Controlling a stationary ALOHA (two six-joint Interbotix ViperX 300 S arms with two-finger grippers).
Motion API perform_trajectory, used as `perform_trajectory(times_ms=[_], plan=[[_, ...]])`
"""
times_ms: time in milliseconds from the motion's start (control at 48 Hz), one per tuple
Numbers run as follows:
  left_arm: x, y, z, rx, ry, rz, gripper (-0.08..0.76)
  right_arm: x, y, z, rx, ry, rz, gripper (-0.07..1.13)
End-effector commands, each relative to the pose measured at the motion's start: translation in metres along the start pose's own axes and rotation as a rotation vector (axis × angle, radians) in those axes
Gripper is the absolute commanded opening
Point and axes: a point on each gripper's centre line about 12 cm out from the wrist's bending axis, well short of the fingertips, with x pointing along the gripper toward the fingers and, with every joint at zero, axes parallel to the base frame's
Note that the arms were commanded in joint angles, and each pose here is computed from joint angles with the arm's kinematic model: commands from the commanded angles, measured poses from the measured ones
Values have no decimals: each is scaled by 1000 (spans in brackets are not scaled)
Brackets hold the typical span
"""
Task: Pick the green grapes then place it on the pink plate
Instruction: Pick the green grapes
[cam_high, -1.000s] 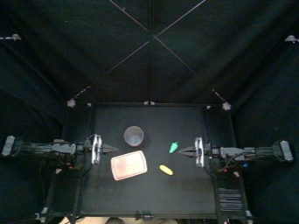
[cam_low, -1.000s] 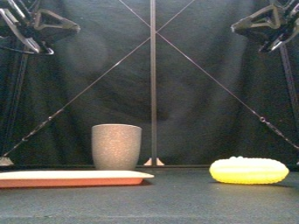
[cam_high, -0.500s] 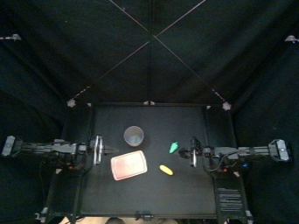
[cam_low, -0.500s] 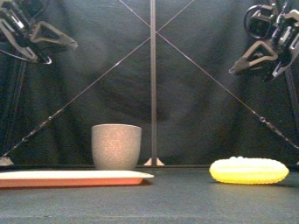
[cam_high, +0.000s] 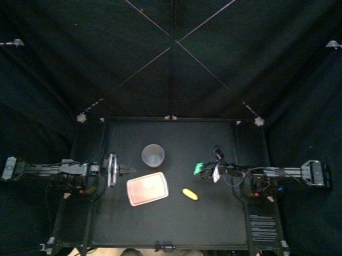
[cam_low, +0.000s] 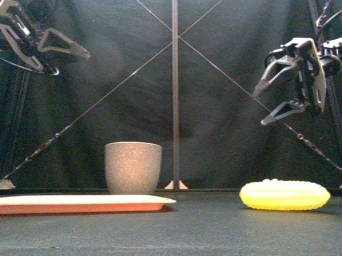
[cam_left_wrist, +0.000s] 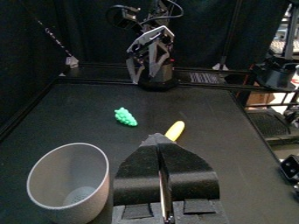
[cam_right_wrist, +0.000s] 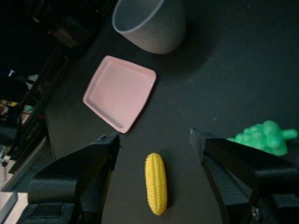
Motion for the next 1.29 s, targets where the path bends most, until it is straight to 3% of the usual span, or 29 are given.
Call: perform_trajectory(times_ms=[21, 167, 479, 771, 1021, 1292], plan=[[2, 1, 8, -4, -19, 5, 138, 5, -10, 2, 97, 9, -46, 965], [2, 1, 8, -5, -19, 5, 138, 14, -36, -2, 290, 32, -153, 963], [1, 1, 5, -6, -14, 3, 138, 37, -68, -16, 417, 130, -305, 961], [1, -1, 6, -6, -21, -3, 136, 76, -90, -18, 462, 184, -425, 961], [1, -1, 0, -7, -8, -4, 136, 92, -95, -12, 472, 175, -448, 940], [1, -1, -2, -19, -6, -2, 136, 92, -95, -14, 447, 191, -447, 746]])
